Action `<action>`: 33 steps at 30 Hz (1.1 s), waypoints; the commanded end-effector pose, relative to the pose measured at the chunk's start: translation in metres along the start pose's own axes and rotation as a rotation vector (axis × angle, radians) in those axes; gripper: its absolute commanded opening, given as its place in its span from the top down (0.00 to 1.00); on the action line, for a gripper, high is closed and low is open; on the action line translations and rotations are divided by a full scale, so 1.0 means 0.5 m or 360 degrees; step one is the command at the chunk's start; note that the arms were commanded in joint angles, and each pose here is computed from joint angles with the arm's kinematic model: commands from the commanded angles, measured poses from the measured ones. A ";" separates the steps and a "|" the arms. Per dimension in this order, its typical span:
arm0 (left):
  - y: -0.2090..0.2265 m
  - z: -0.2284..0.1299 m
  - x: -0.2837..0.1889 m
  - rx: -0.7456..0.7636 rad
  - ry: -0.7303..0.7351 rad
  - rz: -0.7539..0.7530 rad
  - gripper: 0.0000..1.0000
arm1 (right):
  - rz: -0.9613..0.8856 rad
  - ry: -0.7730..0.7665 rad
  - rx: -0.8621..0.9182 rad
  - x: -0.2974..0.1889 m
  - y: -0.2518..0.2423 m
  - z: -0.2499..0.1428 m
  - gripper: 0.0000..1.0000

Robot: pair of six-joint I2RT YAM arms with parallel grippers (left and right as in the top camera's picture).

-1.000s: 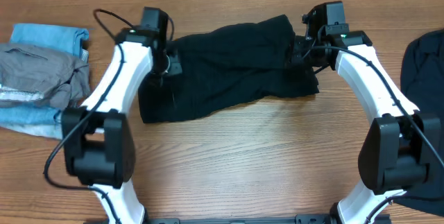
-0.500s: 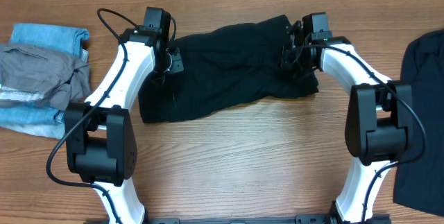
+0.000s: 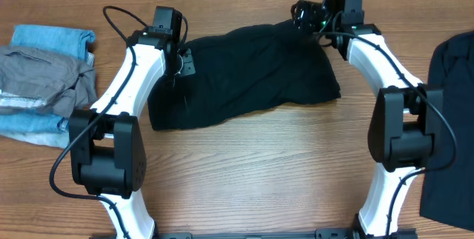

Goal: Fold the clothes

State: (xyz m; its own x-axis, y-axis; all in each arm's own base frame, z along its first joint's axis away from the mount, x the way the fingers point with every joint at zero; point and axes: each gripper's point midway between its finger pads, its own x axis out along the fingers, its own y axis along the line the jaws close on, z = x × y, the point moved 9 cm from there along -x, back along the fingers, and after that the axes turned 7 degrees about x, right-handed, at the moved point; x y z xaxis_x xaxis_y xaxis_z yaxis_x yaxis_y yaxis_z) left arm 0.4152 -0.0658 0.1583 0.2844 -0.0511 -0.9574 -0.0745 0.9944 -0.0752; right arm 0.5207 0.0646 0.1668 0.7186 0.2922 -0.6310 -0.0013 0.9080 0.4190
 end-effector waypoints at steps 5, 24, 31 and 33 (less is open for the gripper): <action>-0.035 0.045 -0.056 0.0121 -0.0202 -0.0051 0.96 | 0.0317 0.0257 -0.0171 -0.115 0.110 0.019 0.77; -0.044 -0.001 0.142 0.0032 0.0122 0.0054 0.96 | 0.0138 0.0637 -0.0353 0.086 0.099 -0.193 0.96; -0.003 0.017 0.144 0.0015 0.0014 0.0322 0.96 | -0.0121 0.0270 -0.0414 0.123 0.053 -0.134 0.96; 0.009 0.022 0.144 -0.0007 0.0003 0.0328 0.96 | -0.0206 0.0179 -0.0405 0.122 0.030 -0.110 0.96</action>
State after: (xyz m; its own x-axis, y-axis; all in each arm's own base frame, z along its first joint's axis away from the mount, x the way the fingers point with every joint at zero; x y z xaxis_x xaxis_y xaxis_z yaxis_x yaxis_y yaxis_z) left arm 0.4436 -0.0792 0.1006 0.2712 0.0926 -0.9581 -0.0899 0.9934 0.0706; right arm 0.5179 0.1316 0.1017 0.5990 0.2832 -0.7490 -0.1676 0.9590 0.2286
